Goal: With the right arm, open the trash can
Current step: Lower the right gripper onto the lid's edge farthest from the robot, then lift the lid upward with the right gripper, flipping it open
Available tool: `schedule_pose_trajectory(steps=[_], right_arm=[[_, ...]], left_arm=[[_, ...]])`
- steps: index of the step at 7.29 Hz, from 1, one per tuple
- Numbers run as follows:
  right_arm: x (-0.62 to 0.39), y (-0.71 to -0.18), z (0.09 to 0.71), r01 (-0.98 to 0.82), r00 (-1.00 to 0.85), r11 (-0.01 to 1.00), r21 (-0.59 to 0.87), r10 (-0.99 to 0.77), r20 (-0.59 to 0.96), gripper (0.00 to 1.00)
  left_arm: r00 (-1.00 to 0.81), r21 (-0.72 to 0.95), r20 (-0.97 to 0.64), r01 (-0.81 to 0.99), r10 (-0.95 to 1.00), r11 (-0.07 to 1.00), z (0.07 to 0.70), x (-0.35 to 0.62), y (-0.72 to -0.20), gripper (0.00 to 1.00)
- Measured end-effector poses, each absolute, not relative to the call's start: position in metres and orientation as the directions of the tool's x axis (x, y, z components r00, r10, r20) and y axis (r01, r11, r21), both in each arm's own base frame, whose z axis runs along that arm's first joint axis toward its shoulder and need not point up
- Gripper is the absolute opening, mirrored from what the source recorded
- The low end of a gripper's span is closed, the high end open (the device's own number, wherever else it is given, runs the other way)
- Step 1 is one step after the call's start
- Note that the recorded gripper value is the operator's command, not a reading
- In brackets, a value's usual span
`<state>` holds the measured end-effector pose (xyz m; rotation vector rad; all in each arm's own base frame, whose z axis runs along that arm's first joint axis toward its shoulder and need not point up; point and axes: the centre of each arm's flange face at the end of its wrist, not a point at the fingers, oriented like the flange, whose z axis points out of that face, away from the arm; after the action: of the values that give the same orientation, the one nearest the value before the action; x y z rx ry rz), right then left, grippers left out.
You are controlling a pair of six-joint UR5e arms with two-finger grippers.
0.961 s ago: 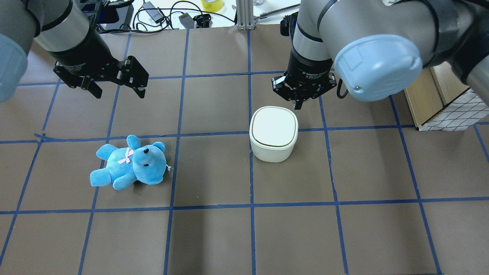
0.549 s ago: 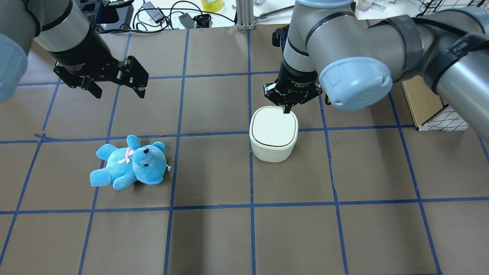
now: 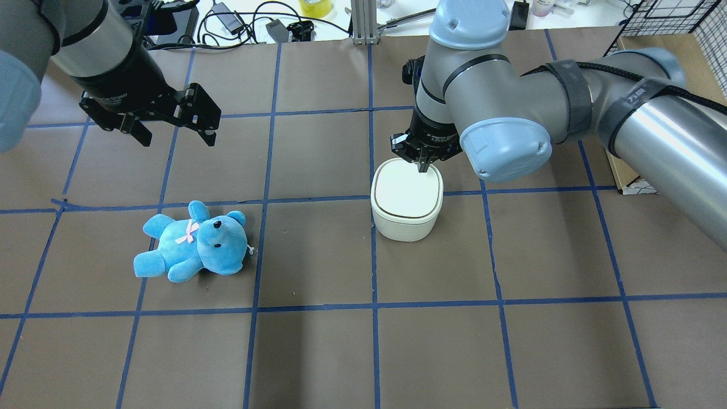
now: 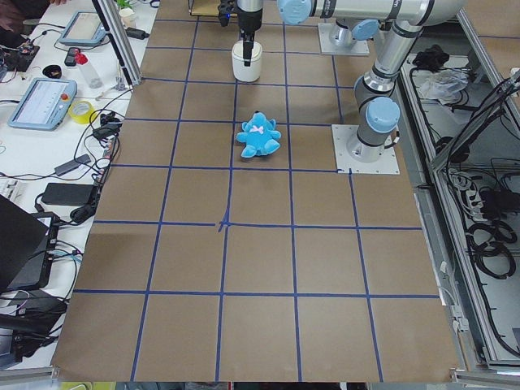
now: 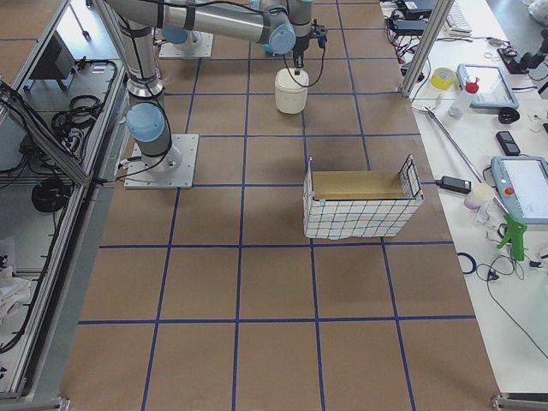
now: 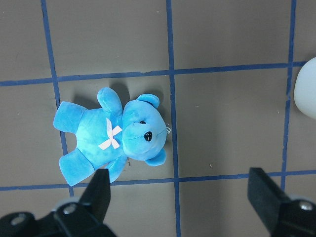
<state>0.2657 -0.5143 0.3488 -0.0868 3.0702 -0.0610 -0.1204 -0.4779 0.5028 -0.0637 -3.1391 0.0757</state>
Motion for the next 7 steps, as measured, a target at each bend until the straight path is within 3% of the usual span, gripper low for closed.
schedule_pose_trajectory(steps=[7], right_arm=[[0.264, -0.501, 0.311, -0.06, -0.996, 0.997, 0.04, -0.057, -0.069, 0.0]], left_arm=[[-0.999, -0.048, -0.001, 0.041, 0.041, 0.998, 0.503, -0.12, -0.478, 1.0]])
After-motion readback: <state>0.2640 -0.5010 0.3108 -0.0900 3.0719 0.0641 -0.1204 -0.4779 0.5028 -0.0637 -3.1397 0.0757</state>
